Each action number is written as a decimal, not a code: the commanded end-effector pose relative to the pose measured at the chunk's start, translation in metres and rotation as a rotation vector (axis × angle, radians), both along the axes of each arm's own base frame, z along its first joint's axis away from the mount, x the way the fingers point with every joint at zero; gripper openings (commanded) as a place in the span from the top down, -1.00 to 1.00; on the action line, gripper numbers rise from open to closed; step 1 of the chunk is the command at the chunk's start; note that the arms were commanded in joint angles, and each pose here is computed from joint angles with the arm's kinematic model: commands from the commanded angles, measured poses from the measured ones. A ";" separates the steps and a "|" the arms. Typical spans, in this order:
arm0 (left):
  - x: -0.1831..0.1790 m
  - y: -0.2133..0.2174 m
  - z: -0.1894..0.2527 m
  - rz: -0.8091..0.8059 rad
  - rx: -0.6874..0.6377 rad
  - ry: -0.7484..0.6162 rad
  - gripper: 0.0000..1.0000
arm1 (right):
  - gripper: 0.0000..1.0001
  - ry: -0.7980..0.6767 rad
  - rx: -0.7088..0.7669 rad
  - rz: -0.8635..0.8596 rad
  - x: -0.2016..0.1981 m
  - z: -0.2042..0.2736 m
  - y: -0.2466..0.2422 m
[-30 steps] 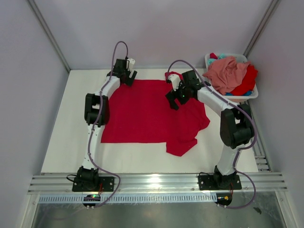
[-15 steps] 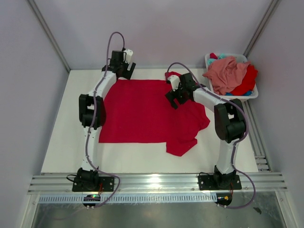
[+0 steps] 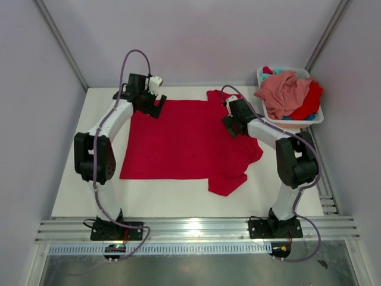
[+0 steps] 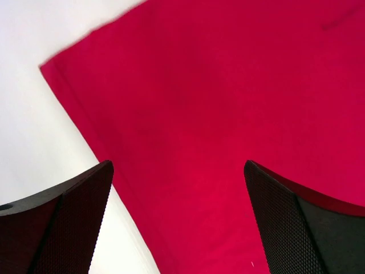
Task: Fold and stack the t-shirts
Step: Flatten the tshirt out
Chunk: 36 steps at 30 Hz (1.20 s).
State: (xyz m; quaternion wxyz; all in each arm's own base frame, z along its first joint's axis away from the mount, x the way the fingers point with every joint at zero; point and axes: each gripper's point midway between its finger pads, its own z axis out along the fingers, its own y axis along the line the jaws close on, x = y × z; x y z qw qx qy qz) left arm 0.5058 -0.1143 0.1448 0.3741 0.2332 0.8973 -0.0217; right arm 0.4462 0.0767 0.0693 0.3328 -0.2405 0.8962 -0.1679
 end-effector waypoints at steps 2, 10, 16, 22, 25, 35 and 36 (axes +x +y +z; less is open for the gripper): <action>-0.055 -0.015 0.018 -0.113 -0.082 0.055 -0.96 | -0.99 -0.157 -0.055 -0.196 -0.017 0.049 -0.036; -0.102 -0.013 -0.018 -0.135 -0.113 0.119 -0.96 | -0.99 -0.088 -0.051 -0.306 -0.036 0.032 -0.062; -0.109 -0.015 -0.019 -0.118 -0.152 0.089 -0.96 | -0.99 0.047 0.236 -0.401 -0.052 0.010 -0.082; -0.110 -0.010 -0.018 -0.092 -0.141 0.074 -0.95 | -0.99 0.113 0.258 -0.401 -0.074 -0.002 -0.084; -0.111 -0.009 -0.016 -0.088 -0.142 0.062 -0.96 | -0.99 0.161 0.319 -0.374 -0.090 -0.004 -0.074; -0.120 -0.004 -0.028 -0.092 -0.118 0.088 -0.95 | -0.97 0.188 0.391 -0.258 -0.129 0.004 -0.058; -0.122 -0.004 -0.029 -0.093 -0.114 0.091 -0.95 | -0.97 0.188 0.396 -0.251 -0.130 0.005 -0.056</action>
